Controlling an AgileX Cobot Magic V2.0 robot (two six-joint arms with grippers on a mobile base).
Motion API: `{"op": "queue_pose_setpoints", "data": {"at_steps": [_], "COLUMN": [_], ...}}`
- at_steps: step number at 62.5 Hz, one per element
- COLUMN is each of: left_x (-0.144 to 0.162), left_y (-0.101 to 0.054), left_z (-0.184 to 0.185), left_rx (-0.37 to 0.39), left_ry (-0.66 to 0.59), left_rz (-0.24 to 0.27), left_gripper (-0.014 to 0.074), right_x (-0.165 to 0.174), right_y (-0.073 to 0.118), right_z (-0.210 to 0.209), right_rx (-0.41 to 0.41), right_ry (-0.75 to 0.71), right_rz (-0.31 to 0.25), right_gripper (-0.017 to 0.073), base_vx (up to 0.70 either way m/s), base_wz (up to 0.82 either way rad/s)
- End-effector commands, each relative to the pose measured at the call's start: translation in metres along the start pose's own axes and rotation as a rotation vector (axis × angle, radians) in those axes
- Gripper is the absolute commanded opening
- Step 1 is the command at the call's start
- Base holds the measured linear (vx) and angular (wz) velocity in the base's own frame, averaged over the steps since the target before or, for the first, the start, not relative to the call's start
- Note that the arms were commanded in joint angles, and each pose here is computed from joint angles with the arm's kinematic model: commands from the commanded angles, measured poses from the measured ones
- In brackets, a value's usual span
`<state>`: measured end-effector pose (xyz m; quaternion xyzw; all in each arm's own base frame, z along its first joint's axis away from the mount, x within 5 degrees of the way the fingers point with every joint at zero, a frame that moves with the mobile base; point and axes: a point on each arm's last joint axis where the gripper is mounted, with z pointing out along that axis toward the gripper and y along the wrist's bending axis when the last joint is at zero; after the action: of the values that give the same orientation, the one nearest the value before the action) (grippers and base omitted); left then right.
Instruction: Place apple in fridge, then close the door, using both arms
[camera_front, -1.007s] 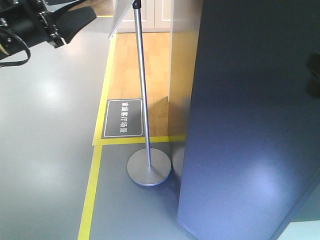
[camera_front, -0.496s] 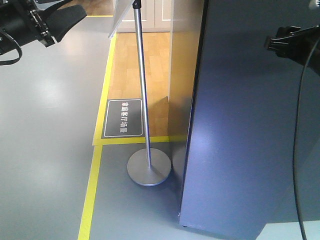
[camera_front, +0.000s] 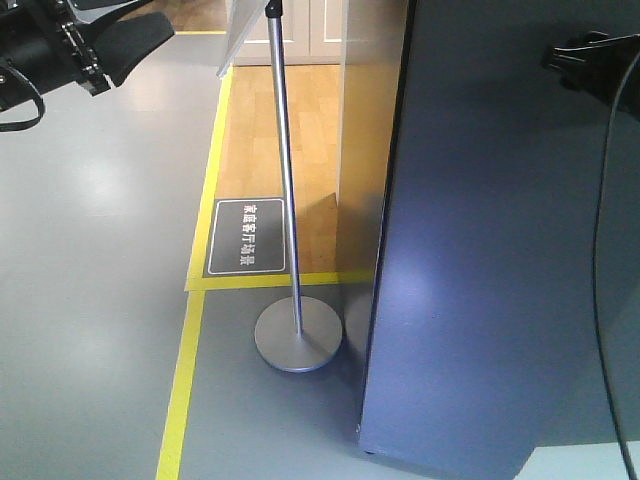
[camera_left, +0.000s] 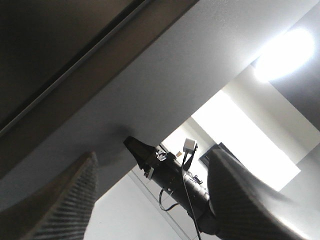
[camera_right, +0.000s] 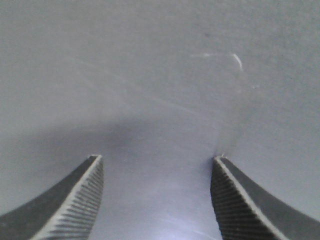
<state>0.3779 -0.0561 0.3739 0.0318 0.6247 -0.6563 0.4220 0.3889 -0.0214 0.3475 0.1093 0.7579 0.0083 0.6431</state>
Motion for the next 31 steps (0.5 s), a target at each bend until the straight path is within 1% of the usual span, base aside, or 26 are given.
{"op": "queue_pose_setpoints", "data": {"at_steps": [1, 12, 31], "left_x": [-0.006, -0.006, -0.006], "left_y": [-0.042, -0.041, -0.041], "left_z": [-0.001, -0.001, -0.001], "left_rx": [0.155, 0.146, 0.145], "left_ry": [-0.001, -0.007, -0.007], "left_rz": [0.054, 0.054, 0.054], "left_gripper": [0.0464, 0.0464, 0.0464], "right_x": [-0.029, -0.036, -0.053], "right_y": [-0.016, -0.022, -0.017], "right_z": [-0.005, 0.005, 0.031], "right_rx": [0.043, -0.010, -0.201], "right_ry": [-0.089, -0.040, 0.078], "right_rz": [-0.009, -0.004, -0.015], "right_gripper": [0.0469, 0.0469, 0.0469], "base_vx": [0.00, 0.00, 0.00], "base_wz": [0.00, 0.00, 0.00]}}
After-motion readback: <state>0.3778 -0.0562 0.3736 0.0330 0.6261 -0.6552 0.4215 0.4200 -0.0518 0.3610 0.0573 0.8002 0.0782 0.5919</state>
